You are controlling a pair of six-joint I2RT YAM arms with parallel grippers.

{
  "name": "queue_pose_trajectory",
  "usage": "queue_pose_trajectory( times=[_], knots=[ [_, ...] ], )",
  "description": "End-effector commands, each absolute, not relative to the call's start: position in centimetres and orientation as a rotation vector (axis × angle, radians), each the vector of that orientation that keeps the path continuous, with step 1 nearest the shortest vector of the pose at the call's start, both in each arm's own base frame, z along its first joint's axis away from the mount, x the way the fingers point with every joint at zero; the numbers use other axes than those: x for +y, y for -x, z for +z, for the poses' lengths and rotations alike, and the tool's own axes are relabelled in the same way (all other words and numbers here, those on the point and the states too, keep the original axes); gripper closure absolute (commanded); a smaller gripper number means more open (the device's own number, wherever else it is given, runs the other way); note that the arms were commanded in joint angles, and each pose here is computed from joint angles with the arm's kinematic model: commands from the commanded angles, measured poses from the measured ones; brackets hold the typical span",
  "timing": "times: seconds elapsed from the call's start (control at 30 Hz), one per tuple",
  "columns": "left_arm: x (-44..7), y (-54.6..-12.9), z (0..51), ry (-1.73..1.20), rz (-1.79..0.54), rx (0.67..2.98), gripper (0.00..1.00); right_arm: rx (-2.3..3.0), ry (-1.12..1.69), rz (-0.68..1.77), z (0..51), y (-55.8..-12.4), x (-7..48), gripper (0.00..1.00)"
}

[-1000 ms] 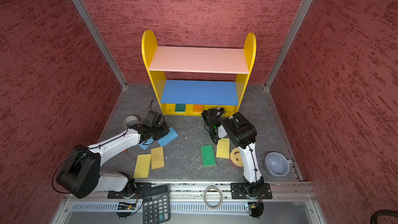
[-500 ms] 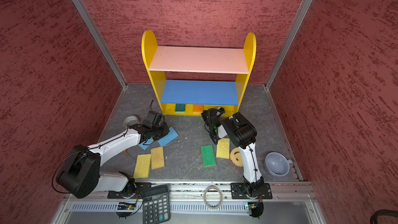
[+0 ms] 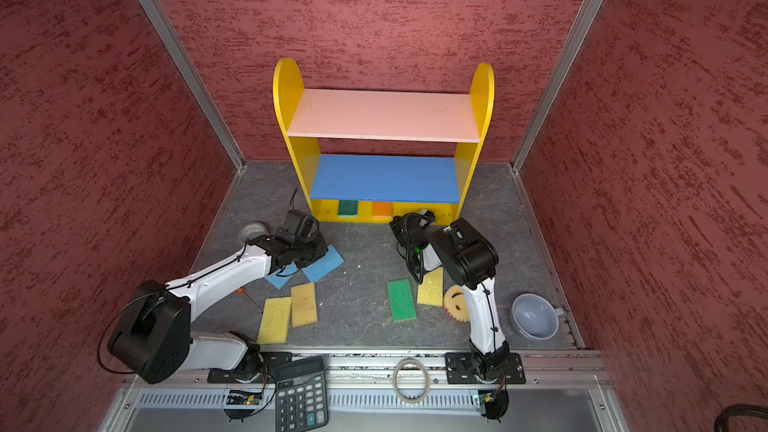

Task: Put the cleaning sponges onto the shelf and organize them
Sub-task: 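Withdraw the right gripper from the shelf toward the robot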

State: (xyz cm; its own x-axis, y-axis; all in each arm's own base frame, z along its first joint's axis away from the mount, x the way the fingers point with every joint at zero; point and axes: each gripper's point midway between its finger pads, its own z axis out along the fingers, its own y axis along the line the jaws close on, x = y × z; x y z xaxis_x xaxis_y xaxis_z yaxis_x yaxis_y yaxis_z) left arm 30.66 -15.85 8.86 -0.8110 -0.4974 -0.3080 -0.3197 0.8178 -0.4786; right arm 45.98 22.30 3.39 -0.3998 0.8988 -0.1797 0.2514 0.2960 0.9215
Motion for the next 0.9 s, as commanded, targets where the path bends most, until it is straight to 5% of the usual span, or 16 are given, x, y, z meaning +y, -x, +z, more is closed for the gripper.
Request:
queue_pose_trajectory(
  times=[0.0,0.23,0.53,0.87],
  knots=[
    [-15.5,-31.0,10.3,0.597,-0.555,2.543,0.90,1.924,-1.066,1.060,0.9,-43.9,21.7,1.00],
    [-13.8,-30.7,10.8,0.591,-0.479,2.555,0.59,2.032,-0.913,1.062,2.2,-41.7,22.6,0.89],
    [-11.5,-29.4,8.3,0.640,-0.365,2.615,0.56,2.125,-0.517,1.013,6.5,-37.7,24.9,0.60],
    [-10.8,-28.3,6.2,0.664,-0.307,2.686,0.39,2.270,-0.219,0.771,8.2,-33.9,23.8,0.52]
  ],
)
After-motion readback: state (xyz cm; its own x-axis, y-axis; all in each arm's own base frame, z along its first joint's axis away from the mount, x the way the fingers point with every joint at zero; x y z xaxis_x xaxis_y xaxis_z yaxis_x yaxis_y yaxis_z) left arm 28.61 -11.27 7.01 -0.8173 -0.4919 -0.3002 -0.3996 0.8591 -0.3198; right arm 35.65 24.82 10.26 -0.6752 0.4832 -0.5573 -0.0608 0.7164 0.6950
